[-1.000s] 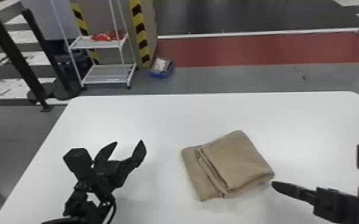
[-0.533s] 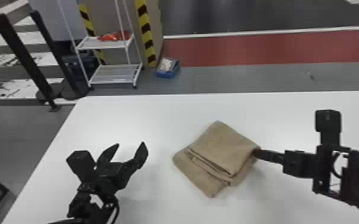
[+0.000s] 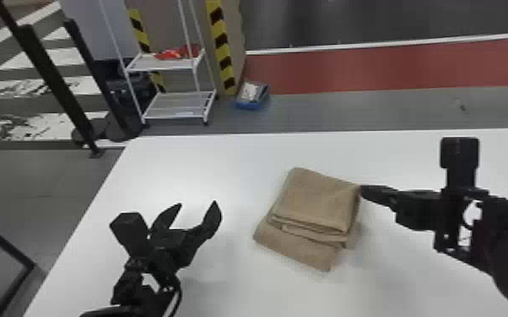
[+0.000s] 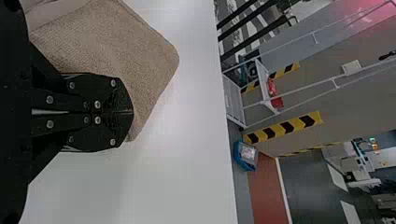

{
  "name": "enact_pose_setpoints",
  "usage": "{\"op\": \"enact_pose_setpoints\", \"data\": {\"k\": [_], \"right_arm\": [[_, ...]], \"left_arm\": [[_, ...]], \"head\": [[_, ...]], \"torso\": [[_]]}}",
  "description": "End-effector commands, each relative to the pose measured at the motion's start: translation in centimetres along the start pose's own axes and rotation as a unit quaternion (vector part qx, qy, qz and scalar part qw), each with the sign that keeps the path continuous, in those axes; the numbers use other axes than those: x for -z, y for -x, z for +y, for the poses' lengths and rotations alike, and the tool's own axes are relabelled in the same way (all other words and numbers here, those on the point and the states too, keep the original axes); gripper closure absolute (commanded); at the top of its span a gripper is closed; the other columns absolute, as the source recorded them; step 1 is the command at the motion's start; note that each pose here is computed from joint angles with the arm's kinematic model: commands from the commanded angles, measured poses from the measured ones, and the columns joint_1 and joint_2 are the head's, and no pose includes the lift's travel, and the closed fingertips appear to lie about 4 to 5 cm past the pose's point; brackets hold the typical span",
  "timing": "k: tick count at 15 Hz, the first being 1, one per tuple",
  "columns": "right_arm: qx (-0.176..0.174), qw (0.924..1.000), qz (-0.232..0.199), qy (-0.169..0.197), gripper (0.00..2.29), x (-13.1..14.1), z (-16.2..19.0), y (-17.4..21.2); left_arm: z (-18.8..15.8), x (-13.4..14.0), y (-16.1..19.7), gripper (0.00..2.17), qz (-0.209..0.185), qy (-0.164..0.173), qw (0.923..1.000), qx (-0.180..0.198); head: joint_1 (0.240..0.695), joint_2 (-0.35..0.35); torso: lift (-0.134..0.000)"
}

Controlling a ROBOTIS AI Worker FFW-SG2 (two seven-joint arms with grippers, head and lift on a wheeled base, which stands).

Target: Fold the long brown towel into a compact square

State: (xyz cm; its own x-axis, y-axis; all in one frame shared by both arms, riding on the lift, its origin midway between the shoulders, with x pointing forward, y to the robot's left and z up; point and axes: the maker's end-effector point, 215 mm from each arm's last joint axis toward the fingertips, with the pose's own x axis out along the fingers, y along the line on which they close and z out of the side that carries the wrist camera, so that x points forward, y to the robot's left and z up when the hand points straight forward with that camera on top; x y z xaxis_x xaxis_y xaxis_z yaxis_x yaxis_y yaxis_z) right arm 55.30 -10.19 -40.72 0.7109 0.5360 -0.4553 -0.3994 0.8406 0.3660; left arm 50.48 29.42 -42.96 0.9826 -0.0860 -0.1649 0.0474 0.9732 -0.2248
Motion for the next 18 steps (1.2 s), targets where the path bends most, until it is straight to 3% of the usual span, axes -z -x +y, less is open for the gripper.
{"op": "enact_pose_setpoints", "data": {"k": [1,4,7,10,14,18], "right_arm": [[-0.011,0.9995,-0.028,0.014,2.02,0.1,2.6,3.0],[-0.075,0.9965,-0.012,0.036,2.02,3.2,10.7,4.4],[-0.123,0.9903,0.040,0.049,2.02,6.6,15.7,2.3],[-0.119,0.9863,0.104,0.049,2.02,10.2,14.9,-0.6],[-0.095,0.9837,0.150,0.031,2.02,12.5,12.4,-0.6],[-0.072,0.9870,0.143,0.007,2.02,11.8,10.2,1.8]], "left_arm": [[0.3,-0.1,-0.1,0.08,-0.001,0.000,1.0000,-0.001],[-0.2,-0.2,-0.4,0.08,-0.002,0.000,1.0000,0.002],[-0.1,-0.1,-0.3,0.08,-0.001,0.000,1.0000,0.002],[0.3,0.1,-0.1,0.08,0.001,0.000,1.0000,-0.002],[0.4,0.1,-0.1,0.08,0.001,0.001,1.0000,-0.003],[0.2,0.1,-0.3,0.08,0.001,0.001,1.0000,-0.001]], "head": [[0.695,0.197],[0.695,0.226],[0.695,0.290],[0.695,0.350],[0.695,0.350],[0.695,0.348]], "torso": [[-0.126],[-0.126],[-0.126],[-0.126],[-0.126],[-0.126]]}}
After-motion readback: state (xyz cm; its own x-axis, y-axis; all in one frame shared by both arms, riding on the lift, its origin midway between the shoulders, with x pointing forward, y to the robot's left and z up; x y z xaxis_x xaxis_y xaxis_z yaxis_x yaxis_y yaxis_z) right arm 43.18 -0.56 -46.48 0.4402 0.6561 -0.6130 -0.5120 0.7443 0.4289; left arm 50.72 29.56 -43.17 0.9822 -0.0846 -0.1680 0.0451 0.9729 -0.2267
